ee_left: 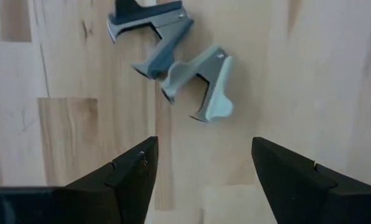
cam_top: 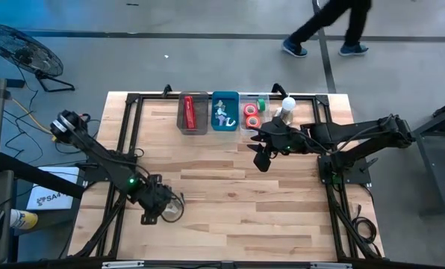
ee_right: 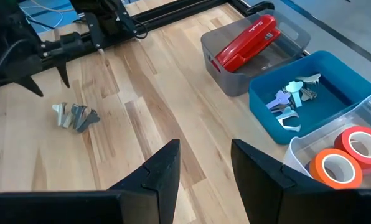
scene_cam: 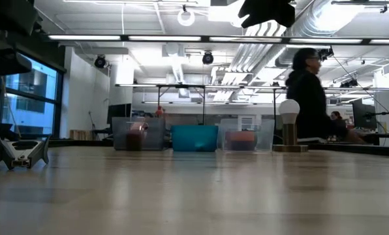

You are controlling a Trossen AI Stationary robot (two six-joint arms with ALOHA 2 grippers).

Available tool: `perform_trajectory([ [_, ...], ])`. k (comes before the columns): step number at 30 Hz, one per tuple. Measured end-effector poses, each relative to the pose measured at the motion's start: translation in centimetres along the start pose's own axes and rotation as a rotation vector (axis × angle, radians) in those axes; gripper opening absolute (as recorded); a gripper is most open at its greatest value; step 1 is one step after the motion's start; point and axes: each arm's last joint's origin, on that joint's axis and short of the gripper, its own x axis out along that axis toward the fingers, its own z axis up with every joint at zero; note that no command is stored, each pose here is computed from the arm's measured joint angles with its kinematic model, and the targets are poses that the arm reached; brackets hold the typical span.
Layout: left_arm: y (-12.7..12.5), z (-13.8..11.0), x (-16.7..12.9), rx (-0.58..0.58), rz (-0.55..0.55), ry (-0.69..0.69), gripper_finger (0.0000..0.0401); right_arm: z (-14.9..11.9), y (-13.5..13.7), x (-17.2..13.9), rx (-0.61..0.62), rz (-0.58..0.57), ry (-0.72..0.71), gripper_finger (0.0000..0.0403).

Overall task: Pick and place Stapler, Stapler remover, tape
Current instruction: Put the gray staple remover into the blue bin

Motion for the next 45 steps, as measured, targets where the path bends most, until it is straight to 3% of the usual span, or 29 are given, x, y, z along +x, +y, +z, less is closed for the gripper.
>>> perform_trajectory([
  [9,-1.0,0.7,2.8,0.111,-0.008,0.016,0.0205,0.0,0.0,0.0,0.001,0.001,-0.002,0.0135],
  [20,-1.3,0.9,4.4,0.156,0.015,0.033,0.0202,0.0,0.0,0.0,0.004,0.001,-0.002,0.0135],
  [26,-1.3,1.0,4.4,0.156,0.029,0.026,0.0202,0.0,0.0,0.0,0.005,0.001,-0.003,0.0135],
  [34,-1.8,1.5,4.4,0.160,-0.034,-0.016,0.0202,0.0,0.0,0.0,0.013,0.001,-0.003,0.0135],
  [45,-1.9,1.7,4.0,0.047,-0.022,-0.019,0.0202,0.0,0.0,0.0,0.028,0.001,-0.003,0.0135],
])
